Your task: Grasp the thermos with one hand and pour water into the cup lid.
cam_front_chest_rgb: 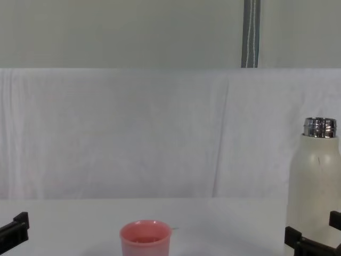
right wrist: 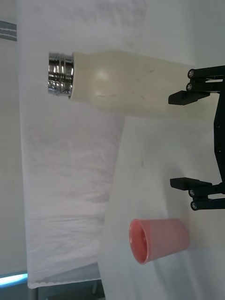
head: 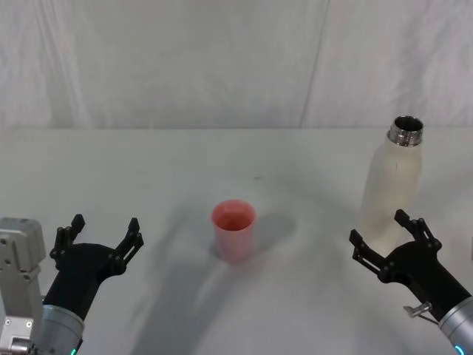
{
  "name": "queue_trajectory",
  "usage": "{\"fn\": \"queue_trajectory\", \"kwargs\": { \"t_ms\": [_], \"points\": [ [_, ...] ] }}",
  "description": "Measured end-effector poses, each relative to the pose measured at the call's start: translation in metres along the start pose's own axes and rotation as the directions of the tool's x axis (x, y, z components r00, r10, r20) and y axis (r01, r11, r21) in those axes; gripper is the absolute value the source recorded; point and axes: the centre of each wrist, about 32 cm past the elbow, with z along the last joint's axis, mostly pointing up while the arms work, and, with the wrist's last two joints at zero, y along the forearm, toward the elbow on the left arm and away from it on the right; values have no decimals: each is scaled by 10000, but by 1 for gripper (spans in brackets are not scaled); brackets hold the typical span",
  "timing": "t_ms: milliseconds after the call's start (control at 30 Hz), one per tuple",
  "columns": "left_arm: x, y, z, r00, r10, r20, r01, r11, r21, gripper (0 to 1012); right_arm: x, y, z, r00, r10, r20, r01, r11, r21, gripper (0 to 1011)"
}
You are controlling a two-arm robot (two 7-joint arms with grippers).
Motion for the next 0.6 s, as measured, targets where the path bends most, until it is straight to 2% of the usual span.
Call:
{"fn": "queue_trajectory", "kwargs": {
  "t_ms": [200, 600],
  "points": [
    [0, 0, 0, 10000, 1, 0, -1, 10000, 0, 1001, -62, 56, -16, 9999, 126, -25, -126, 9999, -2, 1000],
    [0, 0, 0, 10000, 0, -1, 0, 10000, 1, 1001, -115, 144, -20, 9997, 232, -23, -232, 9997, 5, 1000]
  ]
}}
